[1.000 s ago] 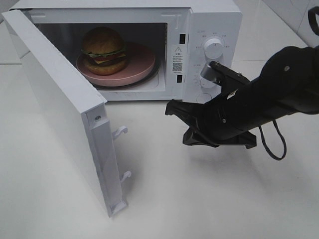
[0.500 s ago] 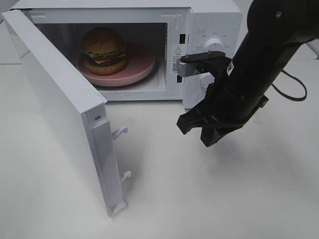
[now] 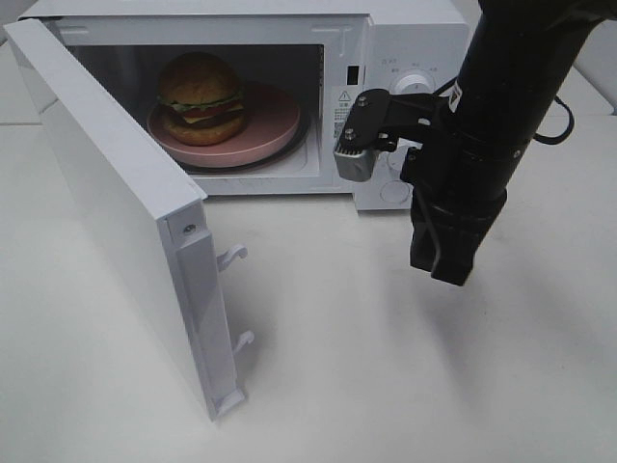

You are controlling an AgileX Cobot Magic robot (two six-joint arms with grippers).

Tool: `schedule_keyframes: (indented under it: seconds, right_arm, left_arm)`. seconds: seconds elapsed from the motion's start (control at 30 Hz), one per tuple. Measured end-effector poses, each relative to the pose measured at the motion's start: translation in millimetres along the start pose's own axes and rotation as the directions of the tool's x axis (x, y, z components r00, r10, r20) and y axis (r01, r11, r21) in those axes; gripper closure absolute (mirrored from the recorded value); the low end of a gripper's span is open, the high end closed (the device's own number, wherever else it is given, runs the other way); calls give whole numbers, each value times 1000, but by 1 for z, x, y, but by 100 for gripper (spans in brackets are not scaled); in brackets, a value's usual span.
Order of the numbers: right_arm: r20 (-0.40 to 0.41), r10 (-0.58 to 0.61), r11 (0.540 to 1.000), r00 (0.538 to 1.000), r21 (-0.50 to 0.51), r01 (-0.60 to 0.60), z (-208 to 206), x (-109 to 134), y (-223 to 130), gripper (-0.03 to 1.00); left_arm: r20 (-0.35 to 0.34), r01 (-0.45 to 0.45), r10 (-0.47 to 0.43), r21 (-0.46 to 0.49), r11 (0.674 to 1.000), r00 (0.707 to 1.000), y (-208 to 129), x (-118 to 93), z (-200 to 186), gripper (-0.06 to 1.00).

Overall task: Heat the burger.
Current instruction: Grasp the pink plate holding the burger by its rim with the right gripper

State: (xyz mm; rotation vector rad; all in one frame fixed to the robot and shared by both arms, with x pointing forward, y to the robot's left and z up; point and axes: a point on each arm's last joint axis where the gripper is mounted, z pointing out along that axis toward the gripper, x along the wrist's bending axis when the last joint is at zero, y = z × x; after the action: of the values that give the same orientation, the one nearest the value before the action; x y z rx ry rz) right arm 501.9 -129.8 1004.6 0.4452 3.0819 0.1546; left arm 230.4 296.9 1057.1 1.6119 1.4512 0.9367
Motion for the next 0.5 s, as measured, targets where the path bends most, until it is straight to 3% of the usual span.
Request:
schedule_keyframes:
  seconds: [0.07,0.1,0.13,0.17,0.23,0.27,0.3,0.43,0.5]
  right_arm:
    - [14,-183,983,983,19,183,0,-2,-1,94]
    - [14,-183,983,983,19,183,0,-2,-1,94]
    - [19,-311,950,950,35,311,0,-3,-2,94]
    - [19,-311,950,950,35,311,0,-3,-2,94]
    - [21,-466,884,884,57,465,-1,-4,-4,93]
    - [21,-466,884,884,57,465,-1,-4,-4,93]
    - [26,-534,845,845,56,532,-1,-5,-3,93]
    - [77,-619,785,782,48,617,-1,-8,1,91]
    - [92,-625,780,775,46,623,-1,-9,2,91]
  left_arm:
    - [0,0,0,0,1000,1000,0,0,0,-4]
    - [0,0,0,0,1000,1000,0,0,0,-4]
    - [0,0,0,0,1000,1000,0,0,0,-4]
    - [0,0,0,0,1000,1000,0,0,0,-4]
    - [0,0,0,0,1000,1000,0,0,0,-4]
    - [0,0,0,0,1000,1000,0,0,0,-4]
    - [0,0,0,0,1000,1000,0,0,0,-4]
    - [0,0,0,0,1000,1000,0,0,0,-4]
    - [0,0,0,0,1000,1000,0,0,0,-4]
